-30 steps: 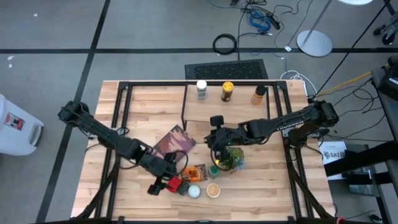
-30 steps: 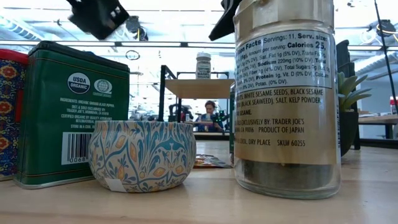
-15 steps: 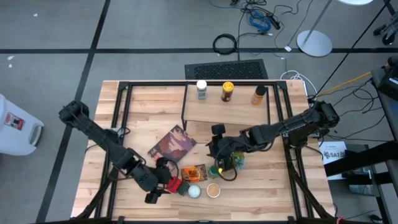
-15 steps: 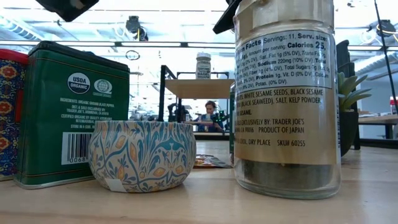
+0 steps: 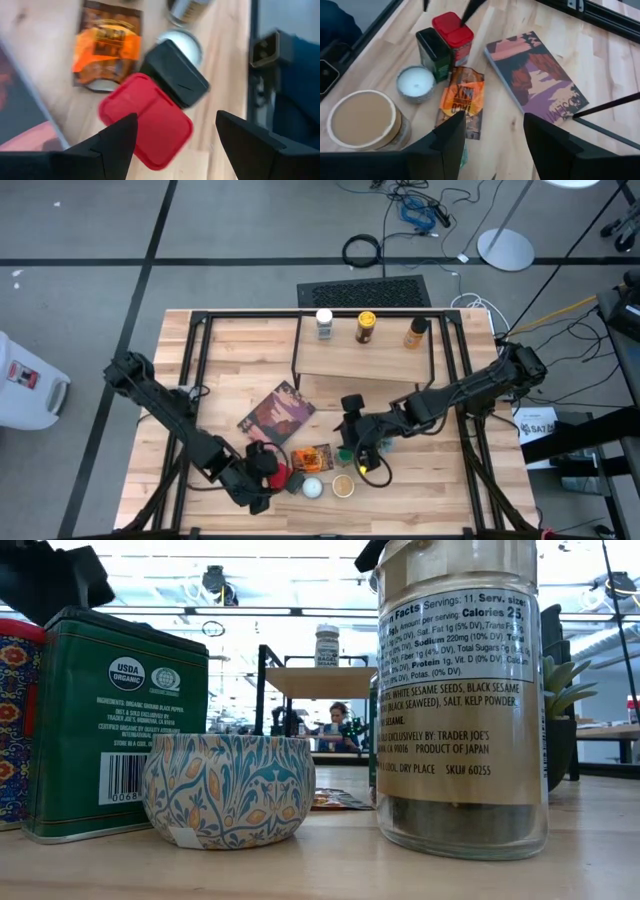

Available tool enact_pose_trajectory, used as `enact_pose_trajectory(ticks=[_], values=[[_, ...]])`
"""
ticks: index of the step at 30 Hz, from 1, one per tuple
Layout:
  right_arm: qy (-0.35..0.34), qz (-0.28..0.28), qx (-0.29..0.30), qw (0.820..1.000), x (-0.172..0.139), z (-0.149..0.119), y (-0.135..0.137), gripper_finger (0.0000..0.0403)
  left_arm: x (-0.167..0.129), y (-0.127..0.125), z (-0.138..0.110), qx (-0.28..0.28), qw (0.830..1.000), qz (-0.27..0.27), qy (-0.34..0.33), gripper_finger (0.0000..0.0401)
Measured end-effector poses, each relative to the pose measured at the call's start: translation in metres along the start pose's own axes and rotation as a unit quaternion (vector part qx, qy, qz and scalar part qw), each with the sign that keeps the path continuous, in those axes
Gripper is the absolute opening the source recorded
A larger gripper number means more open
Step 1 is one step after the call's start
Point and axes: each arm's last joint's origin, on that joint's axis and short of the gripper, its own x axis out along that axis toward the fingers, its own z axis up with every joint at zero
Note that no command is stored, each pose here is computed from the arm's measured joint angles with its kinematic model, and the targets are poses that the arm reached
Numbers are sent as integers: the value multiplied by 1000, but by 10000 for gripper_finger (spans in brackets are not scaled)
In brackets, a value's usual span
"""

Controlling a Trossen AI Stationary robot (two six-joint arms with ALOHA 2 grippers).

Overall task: Shelf spices
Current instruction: Put the red seasoning can on the shelf

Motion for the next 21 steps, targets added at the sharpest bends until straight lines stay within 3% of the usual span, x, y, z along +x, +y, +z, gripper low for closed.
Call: enact_pose_trajectory(ticks=[4, 11, 21], values=[[-2, 6, -4, 1000, -1, 0, 6, 188, 2, 2, -3, -25, 999, 34, -17, 279], [4, 14, -5, 1000, -3, -1, 13, 187, 5, 3, -5, -44, 998, 35, -9, 279], [1, 18, 9, 1000, -4, 0, 17, 187, 12, 13, -7, -12, 996, 82, 25, 279]])
